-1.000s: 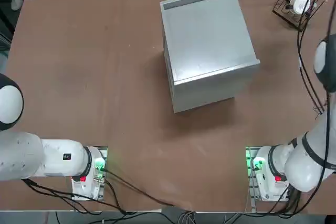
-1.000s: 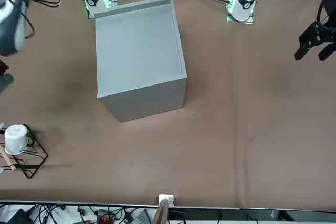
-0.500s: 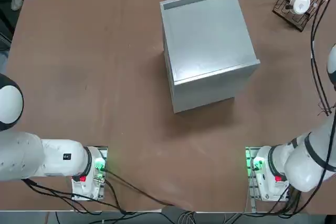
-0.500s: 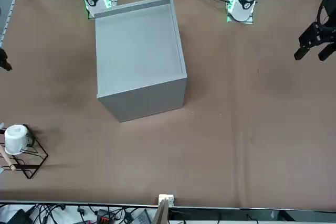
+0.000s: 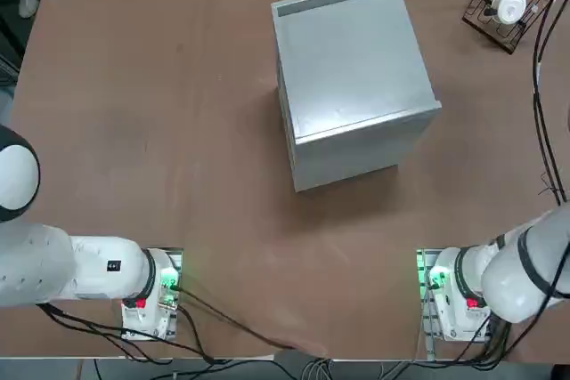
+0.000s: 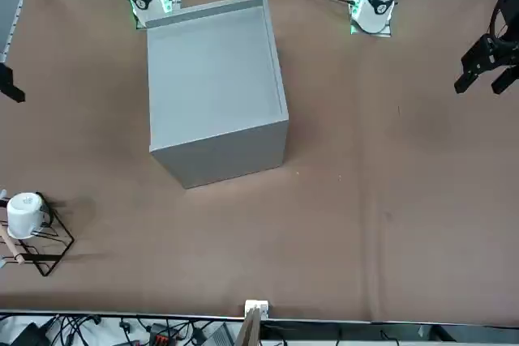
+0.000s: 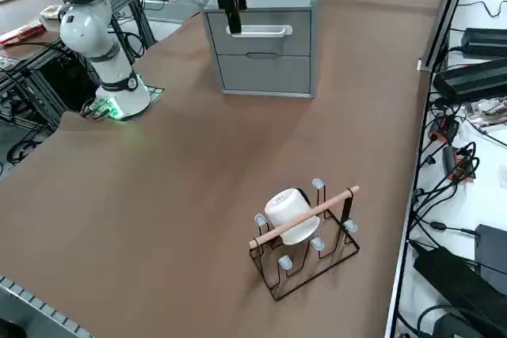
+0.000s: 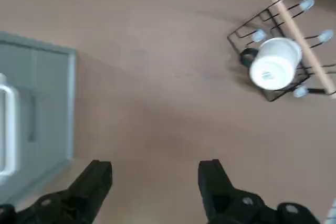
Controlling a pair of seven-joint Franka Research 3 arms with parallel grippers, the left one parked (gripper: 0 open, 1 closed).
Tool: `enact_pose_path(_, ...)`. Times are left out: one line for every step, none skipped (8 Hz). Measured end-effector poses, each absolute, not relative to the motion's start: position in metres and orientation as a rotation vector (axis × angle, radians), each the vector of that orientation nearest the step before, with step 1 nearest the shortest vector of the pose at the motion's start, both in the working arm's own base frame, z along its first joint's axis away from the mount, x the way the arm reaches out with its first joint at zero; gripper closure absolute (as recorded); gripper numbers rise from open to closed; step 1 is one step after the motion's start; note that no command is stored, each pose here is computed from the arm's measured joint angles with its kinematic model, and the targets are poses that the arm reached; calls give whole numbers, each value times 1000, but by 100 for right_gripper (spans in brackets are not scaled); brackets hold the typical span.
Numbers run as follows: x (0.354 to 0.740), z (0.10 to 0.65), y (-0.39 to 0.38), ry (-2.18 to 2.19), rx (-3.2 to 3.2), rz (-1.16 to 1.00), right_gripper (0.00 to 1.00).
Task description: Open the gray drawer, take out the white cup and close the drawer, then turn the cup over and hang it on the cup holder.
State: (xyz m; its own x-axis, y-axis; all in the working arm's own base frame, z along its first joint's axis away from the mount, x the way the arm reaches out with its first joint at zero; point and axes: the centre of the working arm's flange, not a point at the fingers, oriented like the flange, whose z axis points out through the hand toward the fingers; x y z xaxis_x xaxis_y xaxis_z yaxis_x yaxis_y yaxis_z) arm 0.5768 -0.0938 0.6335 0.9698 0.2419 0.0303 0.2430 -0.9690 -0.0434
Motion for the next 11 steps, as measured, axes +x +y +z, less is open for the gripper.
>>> enact_pose_path(569,642,-82,-290,-3053,-26,0)
enact_pose_path(561,649,-71,-244,-3051,-4,0)
enact_pose_path(554,654,-57,-226,-3066,12,0)
enact_pose_path(546,656,-41,-217,-3085,24,0)
enact_pose_path(538,657,-25,-209,-3108,38,0)
enact_pose_path(528,657,-11,-199,-3127,49,0)
enact_pose_path(517,656,-4,-191,-3134,54,0)
enact_pose_path(507,656,-4,-183,-3131,45,0)
enact_pose_path(498,657,-7,-162,-3127,32,0)
enact_pose_path(492,657,-6,-152,-3125,27,0)
enact_pose_path(488,658,-2,-155,-3125,24,0)
